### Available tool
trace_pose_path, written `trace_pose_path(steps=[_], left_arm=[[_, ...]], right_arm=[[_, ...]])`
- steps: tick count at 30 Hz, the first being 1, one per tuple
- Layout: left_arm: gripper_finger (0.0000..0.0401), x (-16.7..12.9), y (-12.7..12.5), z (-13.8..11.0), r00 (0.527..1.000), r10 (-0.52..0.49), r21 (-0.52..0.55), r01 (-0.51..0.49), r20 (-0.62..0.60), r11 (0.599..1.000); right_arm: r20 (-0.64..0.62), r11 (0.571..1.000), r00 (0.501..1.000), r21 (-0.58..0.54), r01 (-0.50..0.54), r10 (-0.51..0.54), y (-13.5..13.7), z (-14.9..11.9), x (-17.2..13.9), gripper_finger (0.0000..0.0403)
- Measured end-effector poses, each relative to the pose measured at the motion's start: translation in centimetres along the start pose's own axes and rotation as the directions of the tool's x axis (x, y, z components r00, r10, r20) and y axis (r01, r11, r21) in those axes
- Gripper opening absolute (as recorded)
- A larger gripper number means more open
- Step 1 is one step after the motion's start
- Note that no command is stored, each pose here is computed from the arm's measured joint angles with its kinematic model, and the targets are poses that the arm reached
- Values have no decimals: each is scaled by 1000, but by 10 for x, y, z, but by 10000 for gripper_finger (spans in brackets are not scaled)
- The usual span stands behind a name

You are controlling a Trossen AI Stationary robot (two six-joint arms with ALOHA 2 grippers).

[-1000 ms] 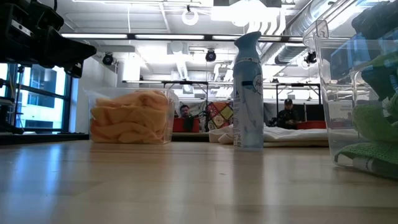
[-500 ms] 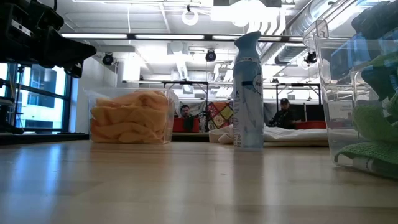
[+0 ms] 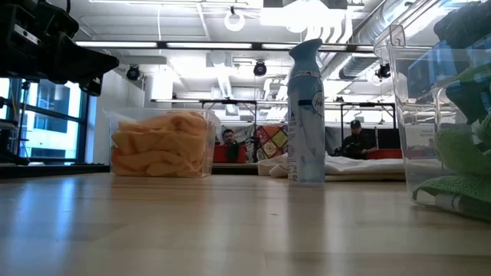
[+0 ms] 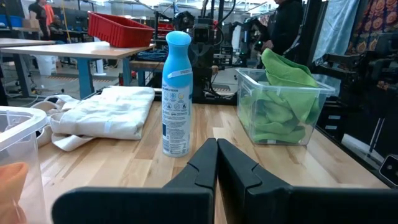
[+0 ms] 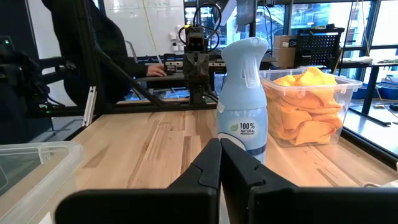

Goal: Sort microfiber towel by color & place in baskets
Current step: Return to Home Position

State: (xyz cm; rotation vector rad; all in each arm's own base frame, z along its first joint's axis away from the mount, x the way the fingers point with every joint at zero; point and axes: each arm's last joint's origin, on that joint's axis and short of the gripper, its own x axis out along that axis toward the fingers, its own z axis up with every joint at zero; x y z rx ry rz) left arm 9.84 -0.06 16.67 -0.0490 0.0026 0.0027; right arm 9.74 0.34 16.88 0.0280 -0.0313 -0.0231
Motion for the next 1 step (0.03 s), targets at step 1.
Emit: trace_pose_path(steps=[1], left_arm=[[0, 0, 0, 0, 1000, 0, 0, 0, 0, 1000]], right_arm=[[0, 1000, 1000, 0, 0, 0, 0, 0, 0, 0]])
